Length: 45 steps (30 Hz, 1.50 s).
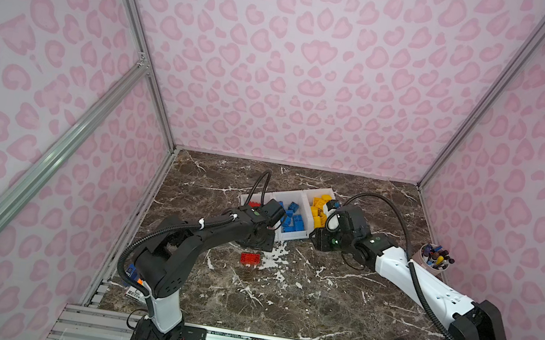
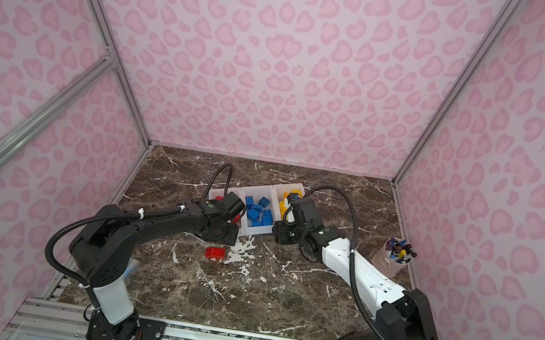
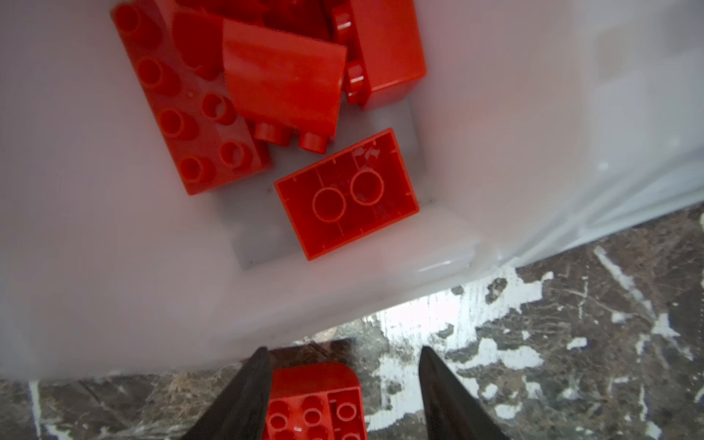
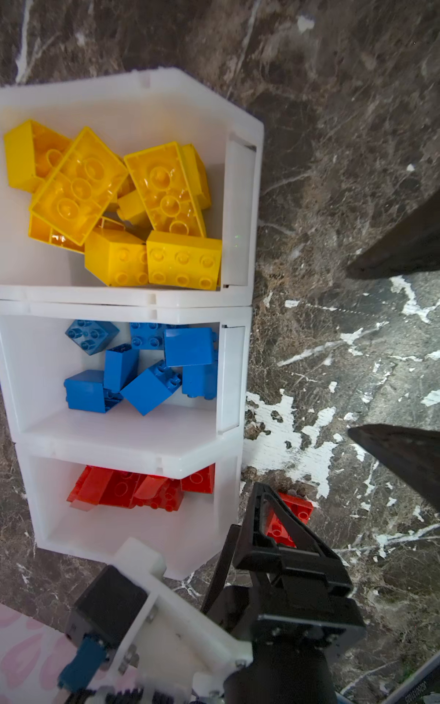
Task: Sort the legos into containers by color
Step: Pick up the lego from the center of the table.
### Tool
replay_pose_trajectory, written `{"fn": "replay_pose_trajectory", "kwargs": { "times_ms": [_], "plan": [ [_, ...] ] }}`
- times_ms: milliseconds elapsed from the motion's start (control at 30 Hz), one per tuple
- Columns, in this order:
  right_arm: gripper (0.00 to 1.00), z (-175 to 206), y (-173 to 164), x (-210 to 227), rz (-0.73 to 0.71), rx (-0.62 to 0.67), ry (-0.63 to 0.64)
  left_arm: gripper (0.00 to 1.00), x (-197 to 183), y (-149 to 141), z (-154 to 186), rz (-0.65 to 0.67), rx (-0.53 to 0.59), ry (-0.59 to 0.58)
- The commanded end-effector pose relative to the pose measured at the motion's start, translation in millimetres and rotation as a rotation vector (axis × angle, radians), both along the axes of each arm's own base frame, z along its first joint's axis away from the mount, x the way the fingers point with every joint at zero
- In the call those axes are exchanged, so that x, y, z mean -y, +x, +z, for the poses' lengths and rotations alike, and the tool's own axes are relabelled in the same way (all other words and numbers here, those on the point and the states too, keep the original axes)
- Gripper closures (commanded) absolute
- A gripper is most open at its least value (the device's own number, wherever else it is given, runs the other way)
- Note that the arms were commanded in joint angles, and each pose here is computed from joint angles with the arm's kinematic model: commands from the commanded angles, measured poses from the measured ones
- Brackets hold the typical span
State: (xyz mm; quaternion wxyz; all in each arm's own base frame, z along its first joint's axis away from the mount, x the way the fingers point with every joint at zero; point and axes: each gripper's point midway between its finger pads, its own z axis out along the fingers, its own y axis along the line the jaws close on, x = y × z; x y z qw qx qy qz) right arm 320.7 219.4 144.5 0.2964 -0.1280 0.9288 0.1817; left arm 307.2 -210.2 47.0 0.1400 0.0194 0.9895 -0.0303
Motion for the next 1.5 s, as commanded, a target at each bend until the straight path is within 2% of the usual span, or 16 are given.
{"fn": "replay_pose_trajectory", "kwargs": {
  "times_ms": [0, 233, 467, 767, 867, 933, 1000, 1067, 1133, 1300, 1467],
  "plan": [
    [0.39, -0.8, -0.1, 0.1, -0.002, 0.003, 0.002, 0.37, -11.6, -17.0, -16.2, -0.031, -0.068, 0.045],
    [0.39, -1.4, 0.9, -0.9, -0.003, 0.001, 0.006, 0.37, -21.0, -42.5, -25.0, -0.002, -0.116, 0.012],
    [0.39, -2.6, 1.8, -1.4, -0.005, -0.001, 0.006, 0.39, -19.3, -64.3, -13.0, 0.03, -0.107, -0.085],
    [0.39, -6.6, 0.5, -2.9, -0.005, -0.012, 0.016, 0.38, -38.2, -89.9, -31.2, 0.046, -0.171, -0.03],
    [0.39, -5.9, 0.6, -1.8, -0.008, -0.008, 0.015, 0.4, -38.2, -85.1, -29.5, 0.043, -0.153, -0.017],
    [0.39, -5.3, 0.4, -1.7, -0.01, -0.008, 0.015, 0.45, -37.1, -77.9, -26.0, 0.042, -0.137, -0.004],
    [0.39, -4.9, 0.1, -1.9, -0.01, -0.008, 0.017, 0.55, -33.4, -71.5, -24.1, 0.032, -0.125, 0.004],
    [0.39, -4.3, -0.2, -1.5, -0.011, -0.006, 0.016, 0.72, -30.0, -68.3, -24.6, 0.017, -0.125, 0.014],
    [0.39, -4.8, -1.0, -0.8, -0.011, -0.009, 0.014, 0.78, -27.1, -68.2, -25.0, 0.005, -0.13, 0.022],
    [0.39, -2.5, -1.8, 1.8, -0.015, 0.0, 0.007, 0.79, -18.0, -58.3, -0.4, 0.002, -0.063, 0.008],
    [0.39, 0.1, -2.5, 4.0, -0.017, 0.006, 0.003, 0.74, -1.0, -13.3, 64.5, -0.003, 0.113, -0.017]
  ]
}}
